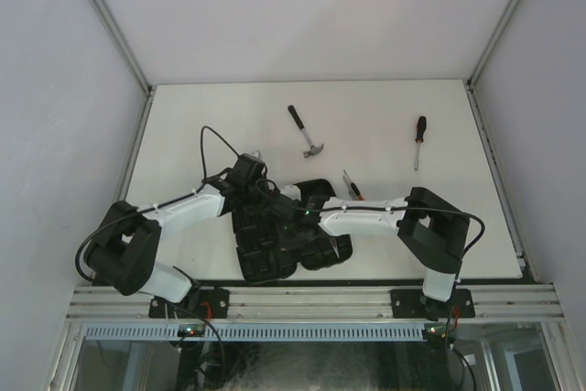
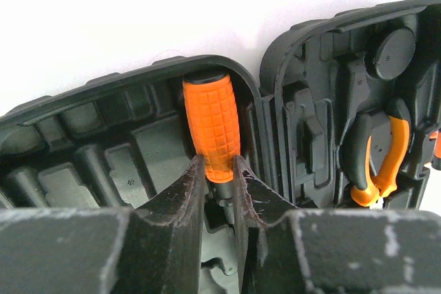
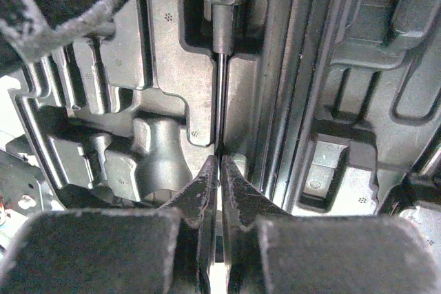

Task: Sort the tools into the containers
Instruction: Place the screwdriver in the storage box.

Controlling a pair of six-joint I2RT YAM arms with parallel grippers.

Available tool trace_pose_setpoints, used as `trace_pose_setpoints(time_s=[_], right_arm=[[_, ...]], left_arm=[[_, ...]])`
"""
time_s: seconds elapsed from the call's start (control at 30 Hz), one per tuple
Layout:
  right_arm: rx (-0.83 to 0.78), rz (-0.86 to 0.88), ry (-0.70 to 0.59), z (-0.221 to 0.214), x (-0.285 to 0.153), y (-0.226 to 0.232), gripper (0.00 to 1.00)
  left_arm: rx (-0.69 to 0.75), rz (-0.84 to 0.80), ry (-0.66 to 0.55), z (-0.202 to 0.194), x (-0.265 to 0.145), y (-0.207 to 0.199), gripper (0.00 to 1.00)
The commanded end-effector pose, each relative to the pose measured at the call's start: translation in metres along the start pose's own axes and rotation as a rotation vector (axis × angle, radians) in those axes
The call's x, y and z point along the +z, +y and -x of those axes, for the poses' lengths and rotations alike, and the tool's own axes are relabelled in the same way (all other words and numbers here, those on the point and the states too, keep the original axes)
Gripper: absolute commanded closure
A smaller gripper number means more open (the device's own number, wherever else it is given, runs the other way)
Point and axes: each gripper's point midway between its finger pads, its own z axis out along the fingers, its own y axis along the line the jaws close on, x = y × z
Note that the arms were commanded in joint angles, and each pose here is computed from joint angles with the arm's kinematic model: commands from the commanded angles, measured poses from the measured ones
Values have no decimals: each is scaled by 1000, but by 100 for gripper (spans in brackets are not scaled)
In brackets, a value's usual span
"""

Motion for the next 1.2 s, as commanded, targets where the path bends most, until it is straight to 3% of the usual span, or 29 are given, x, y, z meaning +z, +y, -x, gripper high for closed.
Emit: trace_pose_setpoints(time_s=[0.0, 0.23, 0.7, 1.03, 1.17], right_arm=[[-43, -245, 145, -48, 17, -55, 100], [-66, -403, 218, -75, 25, -87, 100], [-29, -439, 345, -127, 56, -122, 100], [-36, -249, 140, -52, 9, -70, 100], [-23, -123, 27, -12, -17, -42, 87]], left_arm=[[9, 36, 23, -8, 9, 7, 78], [12, 34, 25, -8, 9, 5, 79], [17, 30, 29, -11, 10, 4, 80], [18, 31, 11, -8, 4, 5, 80], [14, 39, 0, -7, 1, 7, 79]])
